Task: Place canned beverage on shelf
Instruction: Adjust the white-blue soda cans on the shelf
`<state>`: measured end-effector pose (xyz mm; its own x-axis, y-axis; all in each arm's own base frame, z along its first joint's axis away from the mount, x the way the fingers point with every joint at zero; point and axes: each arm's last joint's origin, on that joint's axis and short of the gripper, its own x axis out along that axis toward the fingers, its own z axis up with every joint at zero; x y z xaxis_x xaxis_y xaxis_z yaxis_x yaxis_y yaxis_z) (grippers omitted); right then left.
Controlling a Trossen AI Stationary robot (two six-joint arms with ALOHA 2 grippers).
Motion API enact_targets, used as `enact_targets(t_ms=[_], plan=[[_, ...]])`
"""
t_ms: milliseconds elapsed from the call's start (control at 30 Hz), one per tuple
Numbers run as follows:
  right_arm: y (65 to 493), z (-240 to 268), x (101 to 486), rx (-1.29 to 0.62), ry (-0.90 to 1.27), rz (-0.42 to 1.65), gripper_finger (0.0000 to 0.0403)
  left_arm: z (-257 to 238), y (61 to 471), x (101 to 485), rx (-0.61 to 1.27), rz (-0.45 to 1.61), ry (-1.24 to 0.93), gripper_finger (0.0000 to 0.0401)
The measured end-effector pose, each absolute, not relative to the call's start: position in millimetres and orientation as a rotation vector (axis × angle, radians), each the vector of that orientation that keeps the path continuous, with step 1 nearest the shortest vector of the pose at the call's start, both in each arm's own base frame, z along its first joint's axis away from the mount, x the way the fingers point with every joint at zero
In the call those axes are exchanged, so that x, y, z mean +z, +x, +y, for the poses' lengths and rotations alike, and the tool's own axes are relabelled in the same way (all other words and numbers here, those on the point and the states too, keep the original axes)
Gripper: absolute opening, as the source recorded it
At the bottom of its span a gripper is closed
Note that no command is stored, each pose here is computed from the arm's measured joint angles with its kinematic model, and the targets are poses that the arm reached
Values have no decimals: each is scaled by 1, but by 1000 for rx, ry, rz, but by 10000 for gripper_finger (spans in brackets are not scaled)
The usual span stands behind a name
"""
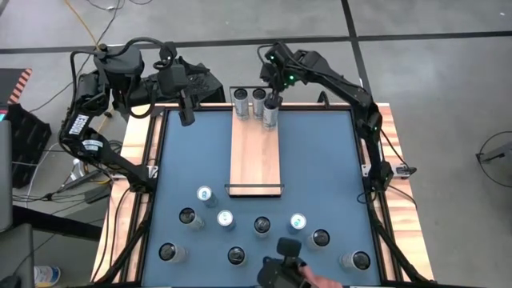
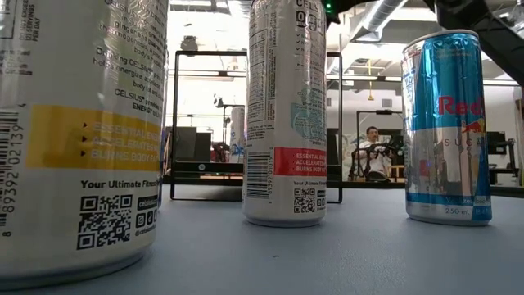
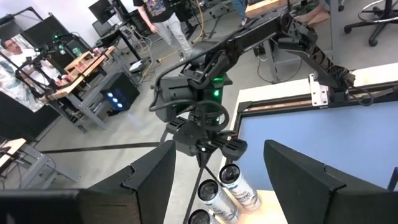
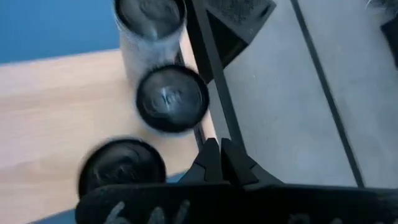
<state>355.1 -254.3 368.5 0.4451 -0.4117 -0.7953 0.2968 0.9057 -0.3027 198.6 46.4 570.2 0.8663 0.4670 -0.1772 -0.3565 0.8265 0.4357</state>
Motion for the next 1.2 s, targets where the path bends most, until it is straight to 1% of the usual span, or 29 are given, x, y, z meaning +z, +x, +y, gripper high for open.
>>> enact_targets(t_ms=[200, 533, 1033, 1200], plan=[[355, -261, 358, -406, -87, 1055, 0, 46, 199, 570, 444, 286, 400, 232], [366, -264, 340, -377, -92, 1092, 0, 46, 198, 568, 440, 302, 401, 232], [373, -263, 345, -350, -115, 1000, 0, 46, 198, 568, 438, 305, 416, 232], [372, -264, 344, -377, -116, 1020, 0, 46, 198, 568, 438, 307, 416, 232]])
